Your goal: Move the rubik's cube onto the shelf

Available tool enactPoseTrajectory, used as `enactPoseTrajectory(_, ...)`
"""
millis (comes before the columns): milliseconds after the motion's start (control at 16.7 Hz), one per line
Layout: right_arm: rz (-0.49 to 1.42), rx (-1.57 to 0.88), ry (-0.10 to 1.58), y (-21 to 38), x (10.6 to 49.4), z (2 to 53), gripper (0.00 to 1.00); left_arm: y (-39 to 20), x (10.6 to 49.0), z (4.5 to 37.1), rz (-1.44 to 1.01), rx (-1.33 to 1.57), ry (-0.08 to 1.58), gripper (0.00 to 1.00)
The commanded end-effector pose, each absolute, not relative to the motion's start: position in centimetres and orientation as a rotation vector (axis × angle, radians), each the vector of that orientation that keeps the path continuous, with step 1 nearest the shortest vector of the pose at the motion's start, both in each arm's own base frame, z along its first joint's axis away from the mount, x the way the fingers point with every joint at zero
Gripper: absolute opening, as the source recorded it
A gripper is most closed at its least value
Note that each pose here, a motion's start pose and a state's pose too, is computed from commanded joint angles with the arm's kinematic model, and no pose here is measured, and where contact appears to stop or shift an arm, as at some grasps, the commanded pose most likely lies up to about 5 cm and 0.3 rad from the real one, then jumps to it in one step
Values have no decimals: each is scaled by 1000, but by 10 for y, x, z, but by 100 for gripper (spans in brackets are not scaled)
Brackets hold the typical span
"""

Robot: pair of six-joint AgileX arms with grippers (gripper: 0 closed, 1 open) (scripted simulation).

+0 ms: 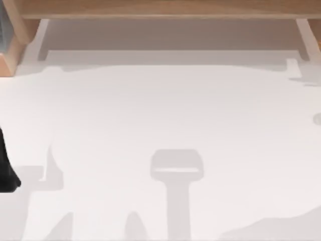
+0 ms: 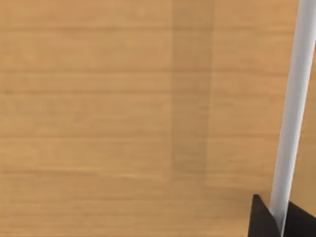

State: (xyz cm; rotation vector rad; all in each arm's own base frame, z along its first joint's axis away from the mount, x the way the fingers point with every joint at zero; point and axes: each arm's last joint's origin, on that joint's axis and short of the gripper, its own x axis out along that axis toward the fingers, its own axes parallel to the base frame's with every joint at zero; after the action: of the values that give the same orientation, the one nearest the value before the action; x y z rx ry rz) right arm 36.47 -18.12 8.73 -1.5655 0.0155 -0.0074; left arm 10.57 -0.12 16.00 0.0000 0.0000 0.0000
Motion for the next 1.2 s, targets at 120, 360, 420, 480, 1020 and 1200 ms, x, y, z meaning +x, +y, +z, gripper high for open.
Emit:
enactPoseTrajectory(120,-11,-1566,14,-182,355,88,0,-1,106,160,0,0,0,100)
enactPoseTrajectory(360,-1,-1556,21,-181,318,86,0,-1,106,160,0,0,0,100)
enactPoseTrajectory(420,-2,-1558,20,-180,310,86,0,-1,106,160,0,0,0,100)
enactPoseTrajectory(480,-4,-1562,17,-180,305,87,0,-1,106,160,0,0,0,100)
enactPoseTrajectory(1020,-7,-1564,16,-182,278,86,0,-1,106,160,0,0,0,100)
enactPoseTrajectory(1200,-5,-1563,16,-180,252,86,0,-1,106,160,0,0,0,100)
